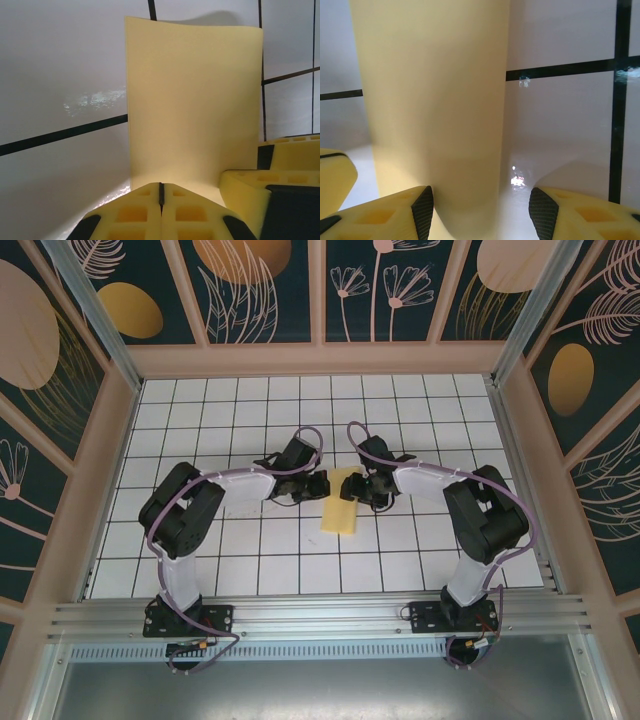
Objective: Fold a paper plane with a square sheet of paper (pick it up from the middle)
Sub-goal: Hold the square sheet of paper at the center of the table, then fold the square sheet of paper in half at the center of the table.
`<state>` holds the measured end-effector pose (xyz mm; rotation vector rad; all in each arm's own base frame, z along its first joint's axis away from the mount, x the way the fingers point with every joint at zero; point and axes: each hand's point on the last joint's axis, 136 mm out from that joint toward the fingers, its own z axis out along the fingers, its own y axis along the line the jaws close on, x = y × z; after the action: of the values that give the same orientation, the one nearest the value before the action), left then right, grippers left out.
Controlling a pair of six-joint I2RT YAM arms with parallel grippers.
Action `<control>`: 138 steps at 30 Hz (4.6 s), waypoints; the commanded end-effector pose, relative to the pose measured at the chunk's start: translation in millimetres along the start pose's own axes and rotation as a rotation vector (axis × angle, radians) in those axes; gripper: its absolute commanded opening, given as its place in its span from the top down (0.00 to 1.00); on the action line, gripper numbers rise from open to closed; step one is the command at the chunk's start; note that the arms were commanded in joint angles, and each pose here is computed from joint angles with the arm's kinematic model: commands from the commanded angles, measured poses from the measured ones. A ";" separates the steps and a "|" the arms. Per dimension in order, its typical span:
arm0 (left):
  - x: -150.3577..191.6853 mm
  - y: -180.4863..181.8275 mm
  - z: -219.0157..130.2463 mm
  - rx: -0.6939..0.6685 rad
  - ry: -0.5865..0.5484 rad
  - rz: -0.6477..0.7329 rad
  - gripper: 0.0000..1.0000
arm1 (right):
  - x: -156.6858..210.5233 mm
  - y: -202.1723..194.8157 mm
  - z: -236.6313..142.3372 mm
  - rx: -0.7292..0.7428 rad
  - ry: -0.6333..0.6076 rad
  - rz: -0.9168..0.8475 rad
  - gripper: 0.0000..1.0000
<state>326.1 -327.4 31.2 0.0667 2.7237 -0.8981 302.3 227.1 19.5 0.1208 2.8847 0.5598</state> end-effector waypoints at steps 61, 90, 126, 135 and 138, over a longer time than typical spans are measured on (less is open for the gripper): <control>36.4 48.5 24.9 -0.200 0.125 0.053 1.00 | 14.5 5.1 -5.7 -0.257 -0.004 0.073 0.84; 40.9 52.7 26.6 -0.209 0.140 0.056 1.00 | 31.9 24.4 -25.9 -0.395 0.030 0.056 0.79; 42.3 55.9 26.2 -0.218 0.143 0.060 1.00 | 84.6 -1.0 -3.6 -0.361 0.131 0.101 0.77; 43.2 56.0 26.0 -0.219 0.144 0.059 1.00 | 76.8 21.3 -31.9 -0.448 0.089 0.059 0.77; 41.8 55.2 25.3 -0.218 0.140 0.061 1.00 | 83.3 19.9 -27.4 -0.460 0.111 0.073 0.77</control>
<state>324.8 -329.7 13.2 0.1821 2.7604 -0.7840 230.1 243.5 41.7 0.1191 2.7422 1.2130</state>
